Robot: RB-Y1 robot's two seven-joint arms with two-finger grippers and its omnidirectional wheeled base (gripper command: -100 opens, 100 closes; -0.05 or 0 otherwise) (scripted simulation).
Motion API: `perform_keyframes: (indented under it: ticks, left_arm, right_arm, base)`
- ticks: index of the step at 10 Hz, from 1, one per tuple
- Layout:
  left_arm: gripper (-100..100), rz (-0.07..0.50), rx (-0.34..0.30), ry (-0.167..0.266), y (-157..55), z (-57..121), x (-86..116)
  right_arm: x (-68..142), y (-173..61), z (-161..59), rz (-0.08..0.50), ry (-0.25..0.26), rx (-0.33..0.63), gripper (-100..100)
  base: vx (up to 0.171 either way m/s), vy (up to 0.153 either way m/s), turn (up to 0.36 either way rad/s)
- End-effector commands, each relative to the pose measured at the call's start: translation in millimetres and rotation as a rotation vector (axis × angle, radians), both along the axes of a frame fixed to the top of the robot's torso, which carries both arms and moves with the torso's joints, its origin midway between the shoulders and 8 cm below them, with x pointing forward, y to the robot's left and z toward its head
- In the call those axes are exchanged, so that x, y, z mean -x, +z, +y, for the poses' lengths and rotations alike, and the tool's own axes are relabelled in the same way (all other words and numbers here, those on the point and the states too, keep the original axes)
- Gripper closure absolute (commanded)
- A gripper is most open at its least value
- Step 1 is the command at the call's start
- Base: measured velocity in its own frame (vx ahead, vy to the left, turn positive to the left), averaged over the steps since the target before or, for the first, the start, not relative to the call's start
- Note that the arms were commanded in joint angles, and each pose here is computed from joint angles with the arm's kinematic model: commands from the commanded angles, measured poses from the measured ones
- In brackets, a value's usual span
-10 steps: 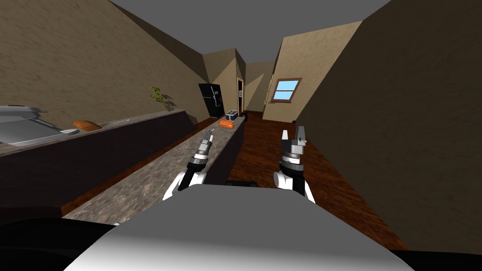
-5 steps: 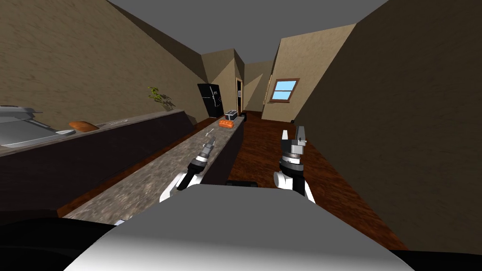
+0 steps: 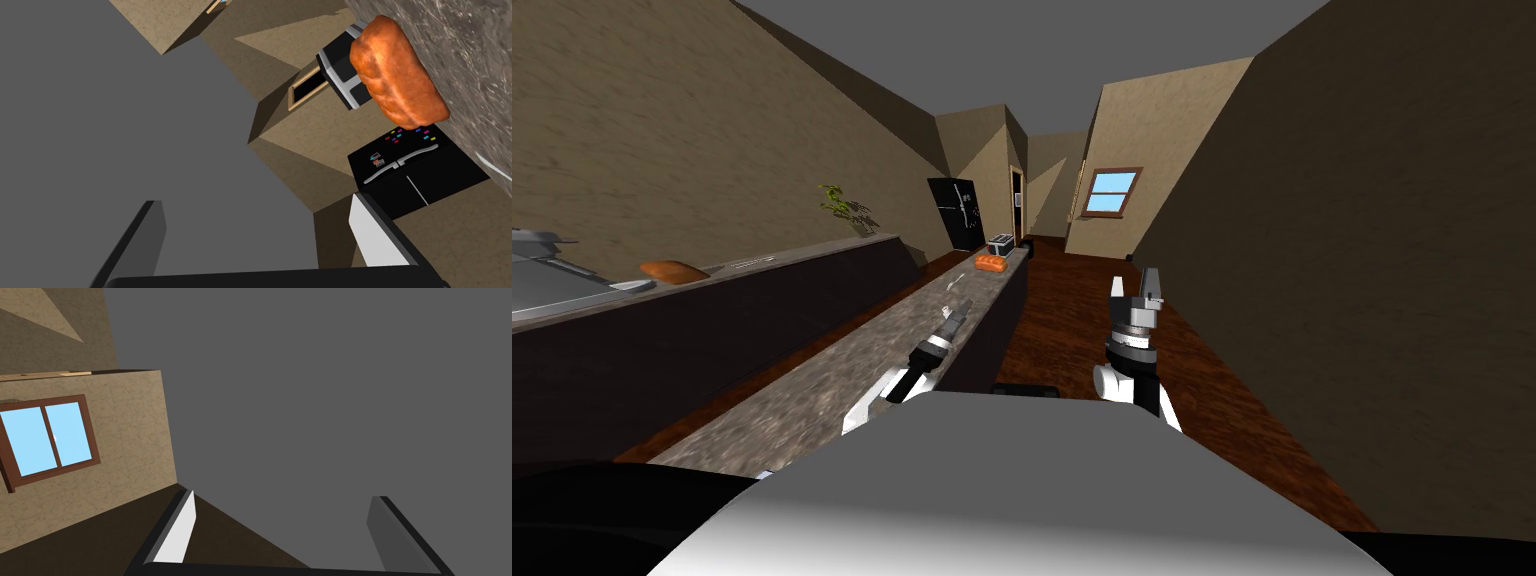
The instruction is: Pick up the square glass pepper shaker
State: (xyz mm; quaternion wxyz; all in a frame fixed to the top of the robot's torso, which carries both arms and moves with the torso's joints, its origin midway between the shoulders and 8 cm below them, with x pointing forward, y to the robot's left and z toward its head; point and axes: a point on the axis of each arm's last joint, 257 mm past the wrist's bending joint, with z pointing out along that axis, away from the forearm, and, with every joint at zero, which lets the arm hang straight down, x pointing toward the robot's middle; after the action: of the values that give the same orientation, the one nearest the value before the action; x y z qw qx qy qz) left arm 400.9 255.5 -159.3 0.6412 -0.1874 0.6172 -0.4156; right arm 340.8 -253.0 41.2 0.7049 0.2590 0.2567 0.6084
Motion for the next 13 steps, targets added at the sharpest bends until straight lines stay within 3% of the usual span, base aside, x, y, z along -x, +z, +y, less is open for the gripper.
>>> perform_keyframes:
  ticks: [1, 7, 11, 12, 13]
  left_arm:
    - [-100, 0.057, -0.062, 0.003, -26, 13.0, 1]
    - [-100, 0.228, -0.304, 0.023, -98, 73.7, 9]
    - [-100, 0.315, -0.45, 0.045, -129, 120.2, 18]
    - [-100, 0.315, -0.45, 0.045, -129, 120.2, 18]
    - [-100, 0.333, -0.483, 0.051, -134, 131.7, 21]
  right_arm:
    - [0, 0, 0, 0.0, 0.0, 0.0, 0]
    - [0, 0, 0, 0.0, 0.0, 0.0, 0]
    - [0, 0, 0, 0.0, 0.0, 0.0, 0]
    - [0, 0, 0, 0.0, 0.0, 0.0, 0]
    - [0, 0, 0, 0.0, 0.0, 0.0, 0]
  base:
    - [-0.01, 0.012, -0.064]
    - [0.012, 0.022, -0.084]
    - [0.011, 0.041, -0.077]
    - [-0.003, 0.03, -0.015]
    - [0.0, 0.021, -0.038]
